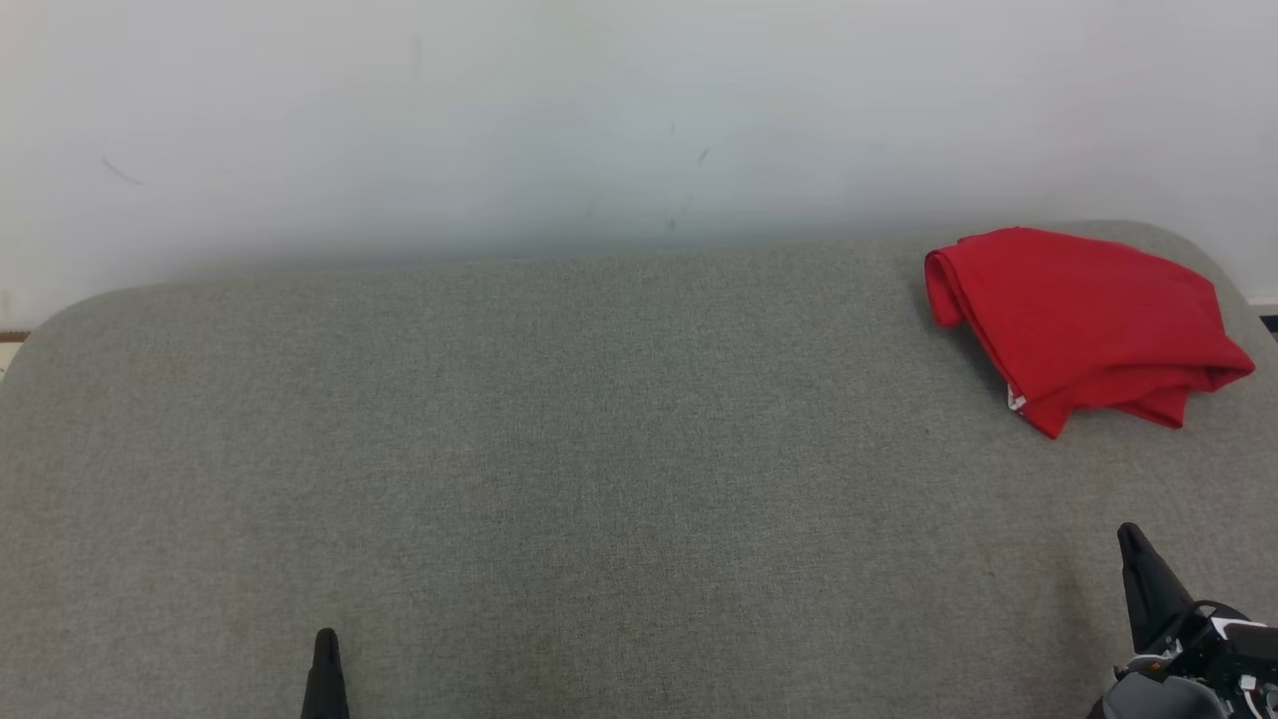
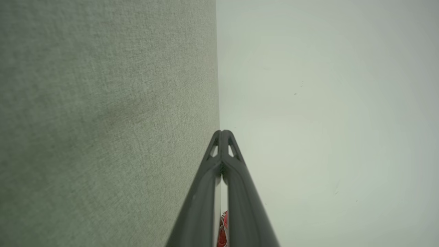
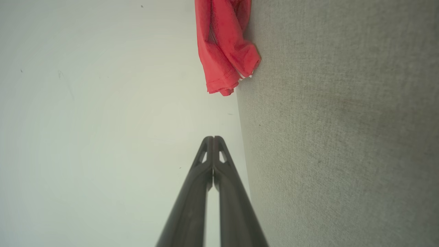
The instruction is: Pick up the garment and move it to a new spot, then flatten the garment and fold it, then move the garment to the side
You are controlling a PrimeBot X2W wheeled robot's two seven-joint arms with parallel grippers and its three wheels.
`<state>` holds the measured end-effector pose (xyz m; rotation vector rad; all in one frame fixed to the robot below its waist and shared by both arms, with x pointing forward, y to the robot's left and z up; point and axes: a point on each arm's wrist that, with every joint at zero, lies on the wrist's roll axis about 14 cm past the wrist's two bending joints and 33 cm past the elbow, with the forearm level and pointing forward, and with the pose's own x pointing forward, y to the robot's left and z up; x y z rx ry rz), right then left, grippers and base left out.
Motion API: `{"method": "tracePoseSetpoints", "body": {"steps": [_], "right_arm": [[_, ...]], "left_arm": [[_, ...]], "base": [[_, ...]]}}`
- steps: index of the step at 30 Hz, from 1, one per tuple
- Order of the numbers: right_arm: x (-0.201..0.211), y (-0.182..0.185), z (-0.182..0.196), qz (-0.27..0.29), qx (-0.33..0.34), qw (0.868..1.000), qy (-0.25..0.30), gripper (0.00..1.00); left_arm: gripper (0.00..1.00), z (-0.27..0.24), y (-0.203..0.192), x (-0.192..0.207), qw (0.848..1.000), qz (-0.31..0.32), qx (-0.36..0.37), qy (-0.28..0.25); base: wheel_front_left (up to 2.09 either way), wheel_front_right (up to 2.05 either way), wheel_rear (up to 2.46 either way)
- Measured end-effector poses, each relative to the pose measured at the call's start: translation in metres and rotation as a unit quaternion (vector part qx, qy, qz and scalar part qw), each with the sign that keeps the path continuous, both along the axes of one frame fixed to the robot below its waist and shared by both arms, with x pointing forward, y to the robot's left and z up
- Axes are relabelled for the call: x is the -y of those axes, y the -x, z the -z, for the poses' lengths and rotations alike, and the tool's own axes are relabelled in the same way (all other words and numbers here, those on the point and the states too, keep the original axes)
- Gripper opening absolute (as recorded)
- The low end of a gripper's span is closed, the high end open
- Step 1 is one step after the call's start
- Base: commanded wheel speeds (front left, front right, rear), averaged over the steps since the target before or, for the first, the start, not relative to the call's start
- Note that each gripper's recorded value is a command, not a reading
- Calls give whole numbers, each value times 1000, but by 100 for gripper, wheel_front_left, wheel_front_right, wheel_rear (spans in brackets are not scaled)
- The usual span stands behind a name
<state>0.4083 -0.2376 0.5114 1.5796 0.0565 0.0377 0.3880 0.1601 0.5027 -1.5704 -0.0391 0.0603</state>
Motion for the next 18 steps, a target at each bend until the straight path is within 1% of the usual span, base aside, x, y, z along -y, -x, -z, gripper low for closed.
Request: {"method": "tracePoseSetpoints", "body": {"steps": [18], "right_arm": [[0, 0, 0, -1, 0, 1000, 1, 0]], "left_arm": [[0, 0, 0, 0, 1000, 0, 0, 0]], "base": [[0, 0, 0]]}}
